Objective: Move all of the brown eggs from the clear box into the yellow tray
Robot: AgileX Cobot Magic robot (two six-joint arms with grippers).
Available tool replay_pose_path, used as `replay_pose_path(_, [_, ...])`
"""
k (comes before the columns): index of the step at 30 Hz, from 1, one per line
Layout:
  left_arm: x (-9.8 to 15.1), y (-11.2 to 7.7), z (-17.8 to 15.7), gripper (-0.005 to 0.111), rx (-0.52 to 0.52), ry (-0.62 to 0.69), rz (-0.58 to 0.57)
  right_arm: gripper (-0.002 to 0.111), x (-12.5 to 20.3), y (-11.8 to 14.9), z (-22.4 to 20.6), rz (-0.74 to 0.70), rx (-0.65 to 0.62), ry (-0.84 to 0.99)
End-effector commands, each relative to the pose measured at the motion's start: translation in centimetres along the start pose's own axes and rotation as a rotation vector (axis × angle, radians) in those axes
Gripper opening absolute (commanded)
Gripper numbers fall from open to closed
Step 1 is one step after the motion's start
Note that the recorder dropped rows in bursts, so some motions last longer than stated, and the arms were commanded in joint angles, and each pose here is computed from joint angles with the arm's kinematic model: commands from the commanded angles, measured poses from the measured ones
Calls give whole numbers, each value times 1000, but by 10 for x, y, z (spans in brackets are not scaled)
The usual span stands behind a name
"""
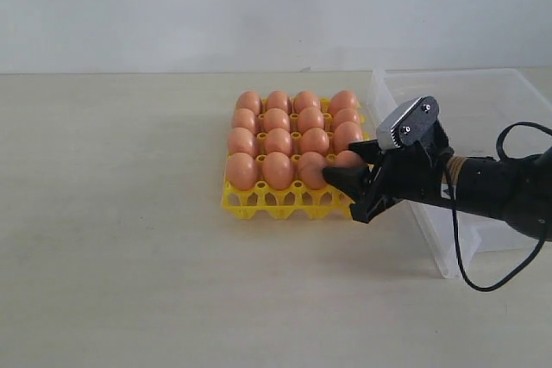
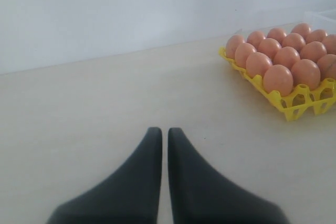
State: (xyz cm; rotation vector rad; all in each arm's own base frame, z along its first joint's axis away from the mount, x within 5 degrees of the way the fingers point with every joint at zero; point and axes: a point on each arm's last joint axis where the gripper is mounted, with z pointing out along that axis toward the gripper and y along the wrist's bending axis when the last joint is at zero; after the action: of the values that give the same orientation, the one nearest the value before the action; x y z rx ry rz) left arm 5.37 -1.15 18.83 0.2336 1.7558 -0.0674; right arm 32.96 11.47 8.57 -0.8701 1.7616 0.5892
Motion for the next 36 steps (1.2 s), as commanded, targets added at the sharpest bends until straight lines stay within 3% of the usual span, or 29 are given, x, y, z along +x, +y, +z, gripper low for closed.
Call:
replay_pose_path(1, [1, 0, 0, 4, -4, -6, 6, 62, 1, 1, 0, -21, -6, 9])
replay_pose_path(7, [1, 0, 0, 4, -4, -6, 6, 62, -26, 4, -6, -67, -35, -192])
replay_pose_path(12, [1, 0, 0, 4, -4, -6, 6, 60, -67, -2, -21, -136, 64, -319])
replay_pose_path(19, [1, 0, 0, 4, -4, -6, 6, 30, -139, -7, -63, -292, 273, -520])
replay_pose_path(24, [1, 0, 0, 4, -4, -6, 6, 4, -196, 7, -111, -395, 399, -637])
replay_pose_path(25, [1, 0, 0, 4, -4, -6, 6, -1, -206, 11, -122, -413, 422, -627])
replay_pose_path(31, [1, 0, 0, 4, -4, -6, 6, 0, -234, 33, -187, -483, 634, -373])
replay_pose_path(36, [1, 0, 0, 4, -4, -6, 6, 0, -246, 56, -238, -433, 766, -336])
